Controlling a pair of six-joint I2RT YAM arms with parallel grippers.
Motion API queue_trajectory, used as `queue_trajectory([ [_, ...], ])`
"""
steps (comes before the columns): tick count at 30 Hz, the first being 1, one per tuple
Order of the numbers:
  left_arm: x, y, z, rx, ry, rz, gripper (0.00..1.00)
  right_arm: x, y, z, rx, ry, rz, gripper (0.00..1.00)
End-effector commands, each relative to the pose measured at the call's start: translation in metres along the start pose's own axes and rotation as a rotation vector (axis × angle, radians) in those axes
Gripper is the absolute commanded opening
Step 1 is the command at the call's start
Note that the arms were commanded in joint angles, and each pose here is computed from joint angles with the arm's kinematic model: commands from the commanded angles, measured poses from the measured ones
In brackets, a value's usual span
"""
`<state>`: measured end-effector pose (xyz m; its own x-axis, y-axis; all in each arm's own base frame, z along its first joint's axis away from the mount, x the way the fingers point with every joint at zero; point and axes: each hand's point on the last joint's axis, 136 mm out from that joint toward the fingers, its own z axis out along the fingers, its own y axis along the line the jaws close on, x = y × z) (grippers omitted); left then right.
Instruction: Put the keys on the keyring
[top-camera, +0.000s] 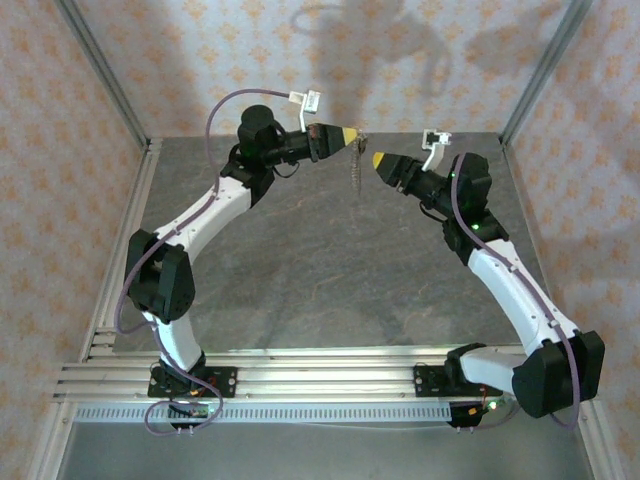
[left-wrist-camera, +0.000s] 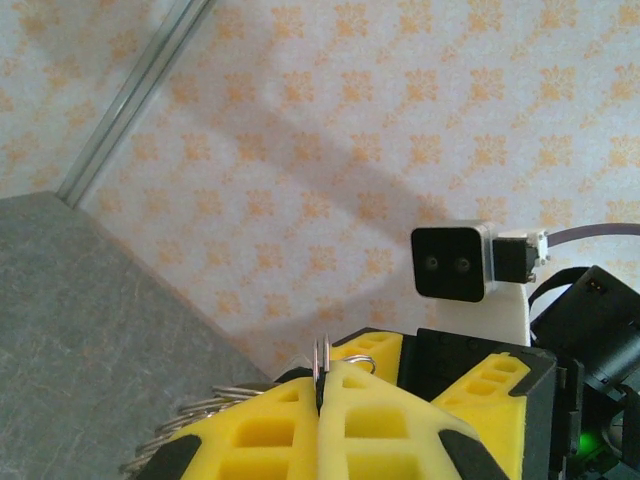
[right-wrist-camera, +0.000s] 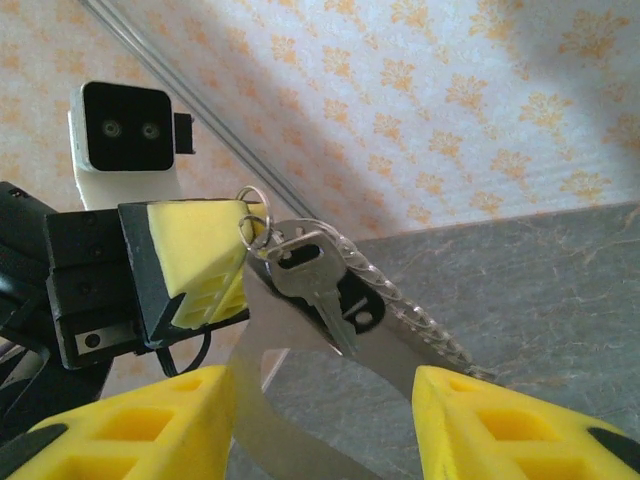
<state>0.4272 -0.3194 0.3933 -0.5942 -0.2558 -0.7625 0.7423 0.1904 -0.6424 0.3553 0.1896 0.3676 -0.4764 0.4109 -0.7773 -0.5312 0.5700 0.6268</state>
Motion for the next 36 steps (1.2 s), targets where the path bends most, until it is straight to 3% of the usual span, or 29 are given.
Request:
queue_trajectory([
  [1,-0.018,-0.037,-0.006,0.055,-0.058,0.077,0.0,-0.002,0.009,-0.001,0.002,-0.012,-0.082,0.5],
  [12,-0.014,-0.039,-0.002,0.063,-0.039,0.079,0.0,-0.014,0.031,0.002,-0.026,-0.026,-0.138,0.48],
  [27,-0.01,-0.04,0.002,0.068,-0.022,0.082,0.0,-0.017,0.029,0.022,-0.026,0.004,-0.145,0.44],
  [36,-0.008,-0.04,0.004,0.067,-0.012,0.082,0.0,-0.015,0.025,0.022,-0.007,0.018,-0.164,0.26],
])
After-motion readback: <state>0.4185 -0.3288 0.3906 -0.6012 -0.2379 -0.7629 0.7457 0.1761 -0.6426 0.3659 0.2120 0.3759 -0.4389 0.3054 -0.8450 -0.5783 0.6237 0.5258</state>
